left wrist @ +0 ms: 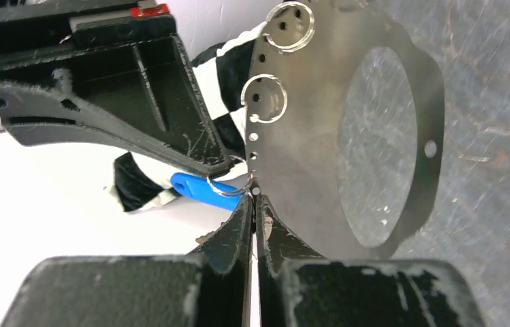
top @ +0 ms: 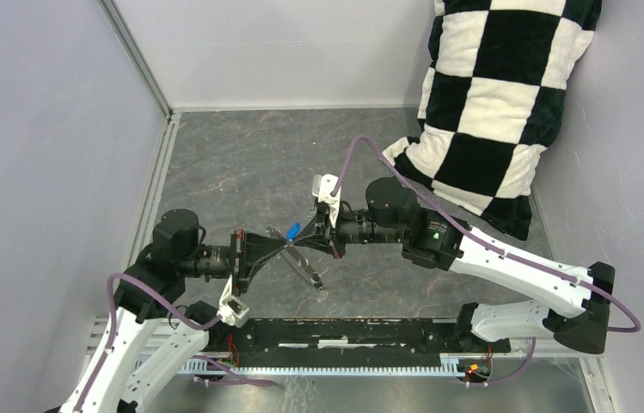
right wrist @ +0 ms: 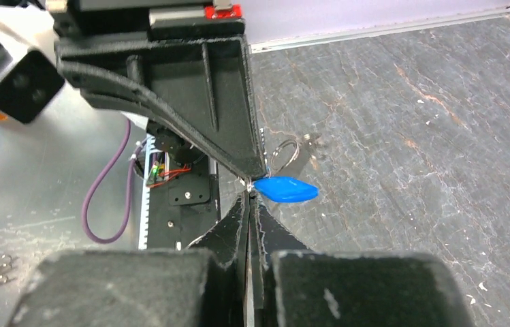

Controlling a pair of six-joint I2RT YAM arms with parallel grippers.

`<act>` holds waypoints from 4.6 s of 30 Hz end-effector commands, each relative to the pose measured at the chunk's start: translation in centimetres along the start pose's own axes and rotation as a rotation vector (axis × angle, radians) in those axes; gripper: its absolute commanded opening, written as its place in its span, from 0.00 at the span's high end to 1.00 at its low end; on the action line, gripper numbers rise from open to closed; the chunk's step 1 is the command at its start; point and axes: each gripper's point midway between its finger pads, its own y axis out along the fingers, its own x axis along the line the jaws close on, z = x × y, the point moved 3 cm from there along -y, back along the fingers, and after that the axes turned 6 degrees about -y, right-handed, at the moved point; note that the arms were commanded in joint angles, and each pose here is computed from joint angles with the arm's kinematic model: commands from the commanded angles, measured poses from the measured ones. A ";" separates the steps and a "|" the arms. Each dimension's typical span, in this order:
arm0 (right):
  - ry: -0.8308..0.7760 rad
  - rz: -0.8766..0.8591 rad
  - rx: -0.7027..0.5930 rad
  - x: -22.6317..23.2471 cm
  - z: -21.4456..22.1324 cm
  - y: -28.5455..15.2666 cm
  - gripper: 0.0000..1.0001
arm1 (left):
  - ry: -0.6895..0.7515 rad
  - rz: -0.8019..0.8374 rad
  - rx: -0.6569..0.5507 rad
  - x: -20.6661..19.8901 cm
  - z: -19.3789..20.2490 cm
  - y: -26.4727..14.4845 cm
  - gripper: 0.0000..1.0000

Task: Put the keys on the keyring
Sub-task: Adjust the key on the keyring.

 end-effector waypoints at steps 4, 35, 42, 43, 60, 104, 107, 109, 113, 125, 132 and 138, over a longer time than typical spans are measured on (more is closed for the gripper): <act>0.042 0.086 -0.190 -1.1 -3.6 0.0 1.00 | 0.304 0.032 0.137 -1.1 2.1 -0.3 0.79; -0.091 0.063 -0.788 1.2 -3.7 -3.9 1.00 | -0.991 -0.012 -0.107 4.7 -1.9 0.4 0.62; -0.110 0.062 -0.793 1.2 -3.5 -3.8 1.00 | -1.034 0.024 -0.128 5.6 -2.2 0.5 0.53; -0.111 0.067 -0.793 1.2 -3.5 -3.9 1.00 | -1.038 0.028 -0.142 5.8 -2.5 0.5 0.53; -0.110 0.095 -0.803 0.8 -3.3 -3.3 1.00 | -1.056 0.020 -0.180 7.0 -3.8 -0.1 0.71; -0.208 0.265 -0.704 0.4 -3.3 -2.6 1.00 | -1.191 -0.002 0.001 4.6 -1.4 -0.1 0.50; -0.210 0.256 -0.704 0.5 -3.3 -2.5 0.99 | -1.205 0.002 0.004 4.3 -1.0 0.2 0.51; -0.208 0.255 -0.706 0.6 -3.4 -2.5 1.00 | -1.215 0.013 -0.003 4.0 -1.0 0.4 0.52; -0.209 0.257 -0.712 0.6 -3.5 -2.5 1.00 | -1.239 0.029 -0.001 3.4 -0.6 0.7 0.58; -0.216 0.212 -0.705 1.1 -3.7 -1.8 0.99 | -1.255 0.053 -0.036 3.4 -0.9 1.0 0.92; -0.253 0.056 -0.564 2.9 -3.0 -0.5 0.88 | -1.241 0.039 -0.032 3.4 -1.0 0.8 0.98; -0.256 -0.016 -0.314 2.7 -2.6 -0.7 0.63 | -1.193 0.051 -0.026 2.9 -1.2 0.5 0.98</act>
